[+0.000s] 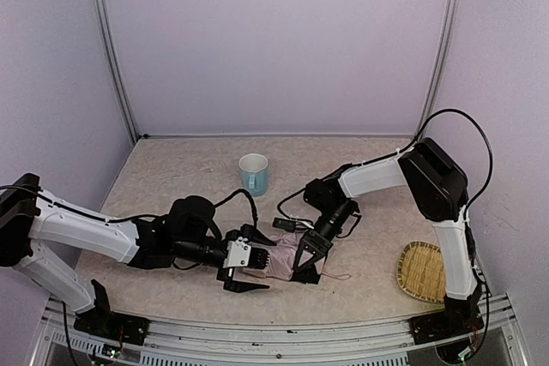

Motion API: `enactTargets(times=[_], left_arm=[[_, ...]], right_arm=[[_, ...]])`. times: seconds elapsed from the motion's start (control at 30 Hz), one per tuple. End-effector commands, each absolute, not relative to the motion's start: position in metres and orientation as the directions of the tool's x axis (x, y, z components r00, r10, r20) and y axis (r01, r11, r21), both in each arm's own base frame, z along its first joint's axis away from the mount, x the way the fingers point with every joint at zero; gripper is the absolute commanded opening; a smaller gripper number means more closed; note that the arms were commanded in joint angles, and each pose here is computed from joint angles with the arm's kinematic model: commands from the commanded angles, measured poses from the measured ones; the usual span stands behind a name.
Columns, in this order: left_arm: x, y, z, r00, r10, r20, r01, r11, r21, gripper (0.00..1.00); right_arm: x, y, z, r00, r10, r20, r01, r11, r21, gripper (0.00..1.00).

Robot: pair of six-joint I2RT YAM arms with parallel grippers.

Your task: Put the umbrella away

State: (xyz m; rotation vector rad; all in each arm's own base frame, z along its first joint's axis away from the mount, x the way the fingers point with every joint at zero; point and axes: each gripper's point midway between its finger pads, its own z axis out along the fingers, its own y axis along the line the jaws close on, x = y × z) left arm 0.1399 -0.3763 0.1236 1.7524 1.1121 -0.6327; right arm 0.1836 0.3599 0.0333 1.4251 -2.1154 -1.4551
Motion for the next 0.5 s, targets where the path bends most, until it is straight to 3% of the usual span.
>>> enactTargets(times=[0.0, 0.27, 0.37, 0.47], left_arm=[[0.162, -0.377, 0.094, 0.482, 0.520, -0.705, 0.865, -0.154, 0.478, 0.94], [0.205, -0.376, 0.039, 0.455, 0.678, -0.577, 0.858, -0.159, 0.489, 0.93], [0.208, -0.378, 0.028, 0.437, 0.698, -0.567, 0.869, -0.163, 0.468, 0.87], [0.206, -0.377, 0.016, 0.412, 0.721, -0.558, 0.886, -0.173, 0.430, 0.78]], right_arm=[[0.198, 0.341, -0.030, -0.473, -0.838, -0.271, -0.684, 0.155, 0.713, 0.00], [0.199, 0.342, -0.030, -0.463, -0.842, -0.278, -0.688, 0.143, 0.711, 0.00], [0.203, 0.346, -0.025, -0.460, -0.834, -0.304, -0.700, 0.131, 0.702, 0.00], [0.208, 0.351, -0.015, -0.455, -0.820, -0.348, -0.724, 0.113, 0.681, 0.10]])
